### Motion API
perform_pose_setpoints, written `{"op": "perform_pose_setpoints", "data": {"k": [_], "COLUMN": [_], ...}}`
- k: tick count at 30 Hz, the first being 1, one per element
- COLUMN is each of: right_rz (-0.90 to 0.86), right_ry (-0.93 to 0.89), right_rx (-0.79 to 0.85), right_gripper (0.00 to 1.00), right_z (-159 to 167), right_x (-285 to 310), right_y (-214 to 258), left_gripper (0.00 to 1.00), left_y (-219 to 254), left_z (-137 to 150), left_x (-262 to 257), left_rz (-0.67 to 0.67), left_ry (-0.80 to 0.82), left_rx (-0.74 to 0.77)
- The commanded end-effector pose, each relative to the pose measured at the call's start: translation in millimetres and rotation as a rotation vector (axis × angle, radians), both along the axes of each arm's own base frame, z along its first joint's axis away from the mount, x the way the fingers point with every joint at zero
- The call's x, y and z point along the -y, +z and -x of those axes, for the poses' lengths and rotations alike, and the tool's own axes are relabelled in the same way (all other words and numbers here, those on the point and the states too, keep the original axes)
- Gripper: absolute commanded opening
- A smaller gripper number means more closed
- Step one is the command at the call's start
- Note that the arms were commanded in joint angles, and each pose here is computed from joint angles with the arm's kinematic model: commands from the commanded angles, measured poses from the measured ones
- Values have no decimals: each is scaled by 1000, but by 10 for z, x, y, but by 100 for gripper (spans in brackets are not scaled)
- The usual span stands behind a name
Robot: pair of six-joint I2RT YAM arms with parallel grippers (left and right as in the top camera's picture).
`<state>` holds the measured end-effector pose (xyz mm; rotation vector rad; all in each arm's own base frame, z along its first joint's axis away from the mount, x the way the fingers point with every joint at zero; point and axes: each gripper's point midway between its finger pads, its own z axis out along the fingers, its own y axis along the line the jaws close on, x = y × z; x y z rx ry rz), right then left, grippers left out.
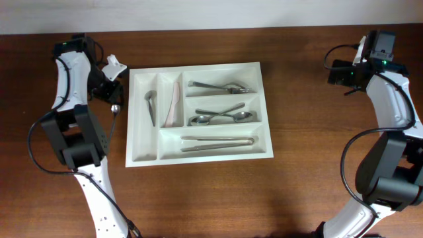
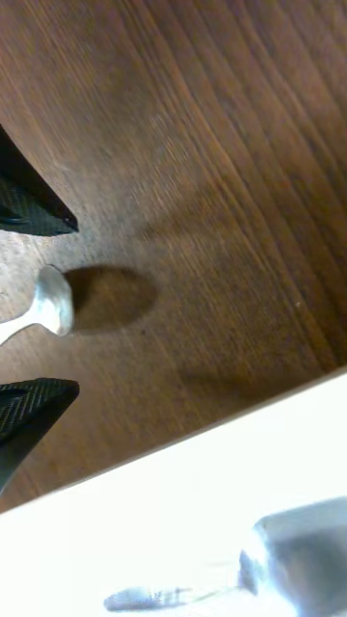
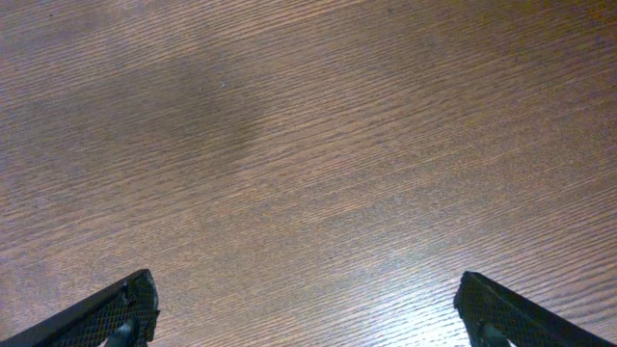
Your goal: Pack container
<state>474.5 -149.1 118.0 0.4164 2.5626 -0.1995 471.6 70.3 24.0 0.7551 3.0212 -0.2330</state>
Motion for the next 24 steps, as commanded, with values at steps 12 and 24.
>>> {"op": "perform_pose_setpoints", "data": {"k": [12, 24], "right_rz": [16, 16], "right_ry": [-8, -8], "right_rx": [8, 9], "right_gripper": [99, 99], "right_z": [-28, -28], "right_x": [34, 34], "right_y": [49, 49], "left_gripper": [49, 18], "left_y": [-336, -337], "left_z": [79, 85], "left_x": [-139, -160], "left_rz": [-53, -66], "left_ry": [-16, -9], "left_rx": [-67, -71]}}
